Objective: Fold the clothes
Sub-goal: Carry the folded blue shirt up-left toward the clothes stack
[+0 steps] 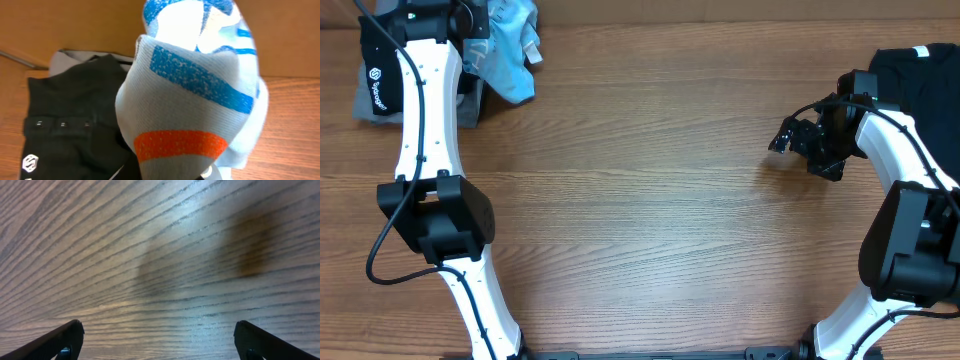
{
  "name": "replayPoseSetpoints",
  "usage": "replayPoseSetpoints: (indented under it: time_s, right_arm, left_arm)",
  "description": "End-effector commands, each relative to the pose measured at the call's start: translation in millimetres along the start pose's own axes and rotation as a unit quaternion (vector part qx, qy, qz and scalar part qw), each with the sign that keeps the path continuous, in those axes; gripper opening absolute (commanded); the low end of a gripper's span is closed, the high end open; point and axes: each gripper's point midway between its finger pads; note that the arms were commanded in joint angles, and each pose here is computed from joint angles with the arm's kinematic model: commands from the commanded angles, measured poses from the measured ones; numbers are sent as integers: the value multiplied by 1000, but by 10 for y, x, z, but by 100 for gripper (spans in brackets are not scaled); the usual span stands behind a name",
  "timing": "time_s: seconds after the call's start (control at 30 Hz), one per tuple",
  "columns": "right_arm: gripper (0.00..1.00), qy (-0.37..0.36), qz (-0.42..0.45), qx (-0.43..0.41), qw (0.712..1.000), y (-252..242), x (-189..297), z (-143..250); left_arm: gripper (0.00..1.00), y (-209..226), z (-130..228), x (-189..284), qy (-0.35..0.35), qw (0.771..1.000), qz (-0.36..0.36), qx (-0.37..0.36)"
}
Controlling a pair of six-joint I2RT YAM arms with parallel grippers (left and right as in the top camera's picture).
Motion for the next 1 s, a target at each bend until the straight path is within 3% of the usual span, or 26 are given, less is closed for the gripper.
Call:
replayPoseSetpoints:
  time_s: [0.0, 0.43, 0.7, 0.97]
  right_arm:
    - [100, -1, 3, -2, 1000, -7, 30, 15]
    - [100, -2, 3, -14, 1000, -6, 30, 13]
    - [100, -2, 3, -15, 1000, -6, 30, 13]
    - [100, 7, 5, -19, 1000, -16, 30, 60]
  left_arm:
    - [4, 357, -79, 43, -11, 999, -36, 37]
    - [4, 1358, 285, -74, 26, 991, -68, 115]
    - [4, 1666, 381, -229, 20, 987, -78, 136]
    - [4, 1756, 447, -721, -6, 985, -89, 148]
Point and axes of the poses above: each gripper's point midway between its finger pads, its own x axis back along the fingers, its own y axis along the line the jaws close on, z = x × y, and after that the axes turned 2 degrees about x, right-handed
